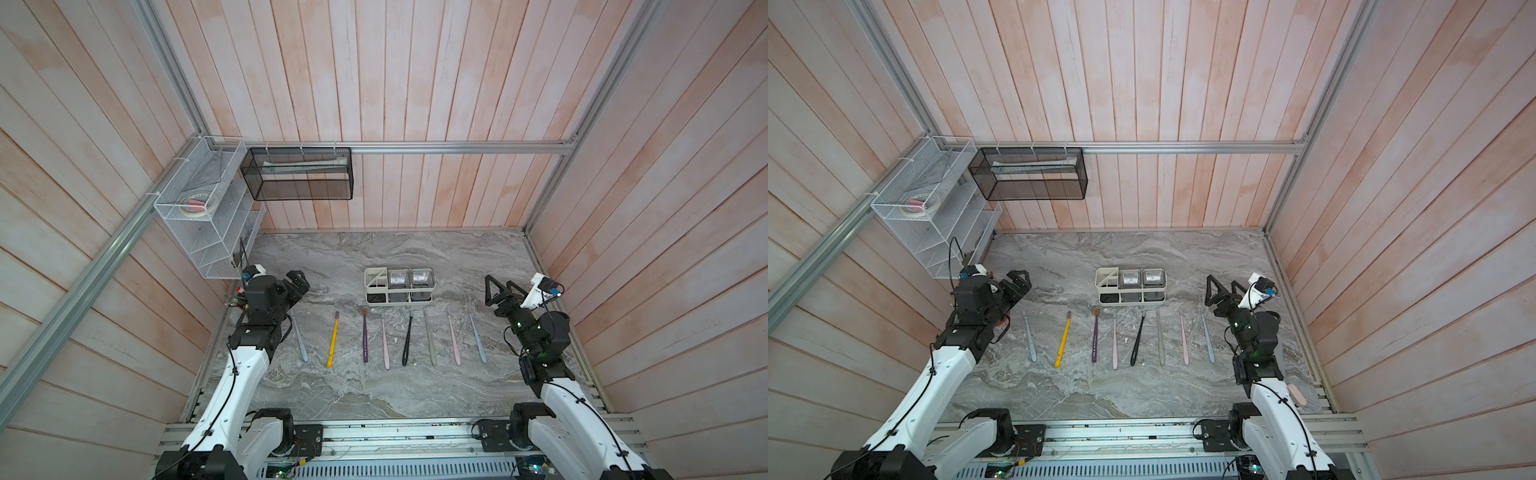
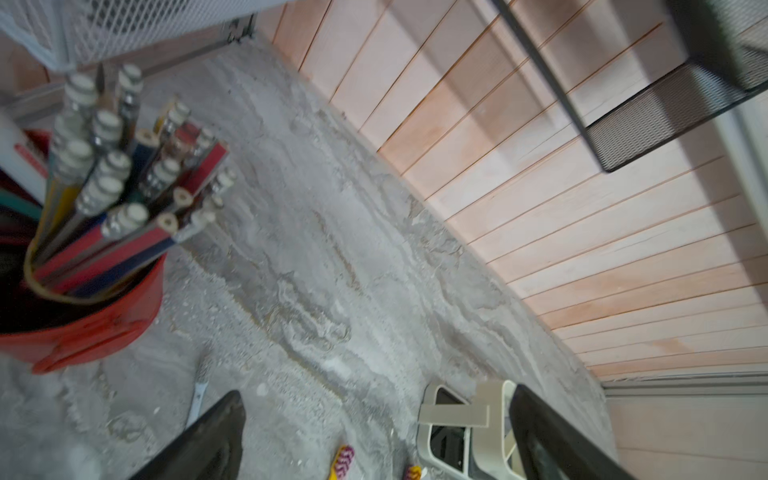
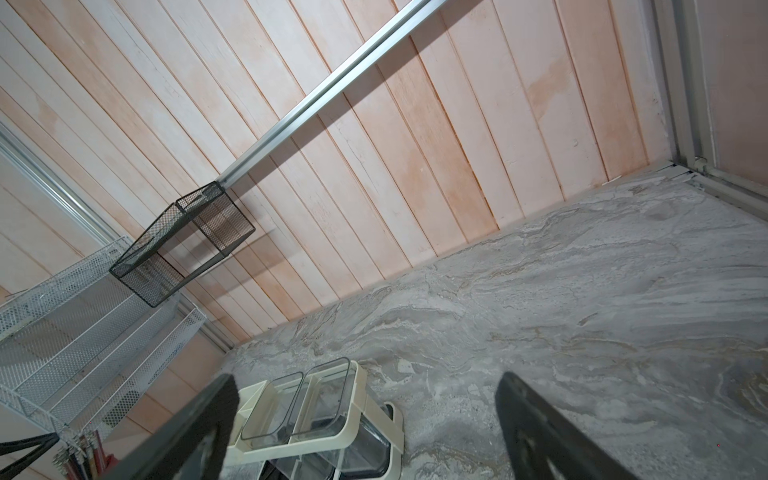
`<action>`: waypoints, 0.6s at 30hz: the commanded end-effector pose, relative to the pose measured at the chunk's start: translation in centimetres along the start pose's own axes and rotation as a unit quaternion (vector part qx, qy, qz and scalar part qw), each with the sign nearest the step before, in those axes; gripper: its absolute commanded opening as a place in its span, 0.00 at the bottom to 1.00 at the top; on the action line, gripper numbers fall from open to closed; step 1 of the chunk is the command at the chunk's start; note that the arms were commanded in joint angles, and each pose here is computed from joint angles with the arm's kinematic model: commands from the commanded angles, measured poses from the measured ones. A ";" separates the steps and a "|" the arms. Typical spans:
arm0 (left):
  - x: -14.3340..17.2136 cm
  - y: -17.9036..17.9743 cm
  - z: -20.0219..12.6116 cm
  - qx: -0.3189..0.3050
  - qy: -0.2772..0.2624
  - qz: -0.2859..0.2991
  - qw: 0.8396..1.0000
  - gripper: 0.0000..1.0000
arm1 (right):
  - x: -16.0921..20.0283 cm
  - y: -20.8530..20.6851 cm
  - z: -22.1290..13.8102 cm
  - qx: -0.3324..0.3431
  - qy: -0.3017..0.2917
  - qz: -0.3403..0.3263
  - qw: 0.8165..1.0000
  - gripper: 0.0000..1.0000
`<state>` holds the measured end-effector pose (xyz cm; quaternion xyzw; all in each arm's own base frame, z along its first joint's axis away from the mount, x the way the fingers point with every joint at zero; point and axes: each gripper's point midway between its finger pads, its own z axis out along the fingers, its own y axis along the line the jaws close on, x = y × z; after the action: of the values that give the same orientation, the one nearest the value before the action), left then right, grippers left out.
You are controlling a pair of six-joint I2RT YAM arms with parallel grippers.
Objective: Place the toothbrush into the toothbrush holder
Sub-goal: Pick up the toothbrush from the center of the board.
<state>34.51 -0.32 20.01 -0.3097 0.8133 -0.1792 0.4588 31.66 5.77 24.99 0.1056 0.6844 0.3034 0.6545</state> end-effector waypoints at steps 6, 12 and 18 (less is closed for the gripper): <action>3.7 3.0 0.1 -0.141 0.089 0.038 0.985 1.00 | 0.9 2.5 0.6 -0.010 0.025 -0.057 0.998 0.98; 4.5 5.3 0.0 -0.202 0.095 0.024 0.974 1.00 | 1.4 3.0 0.4 -0.016 0.033 -0.064 0.997 0.98; 6.3 7.2 1.4 -0.245 0.127 0.031 0.961 1.00 | 1.6 3.6 0.2 -0.024 0.034 -0.071 0.997 0.98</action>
<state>31.23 0.29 12.35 -0.3537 0.8886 -0.0262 0.2908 30.80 9.61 24.71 0.0361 0.7093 0.2847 0.6439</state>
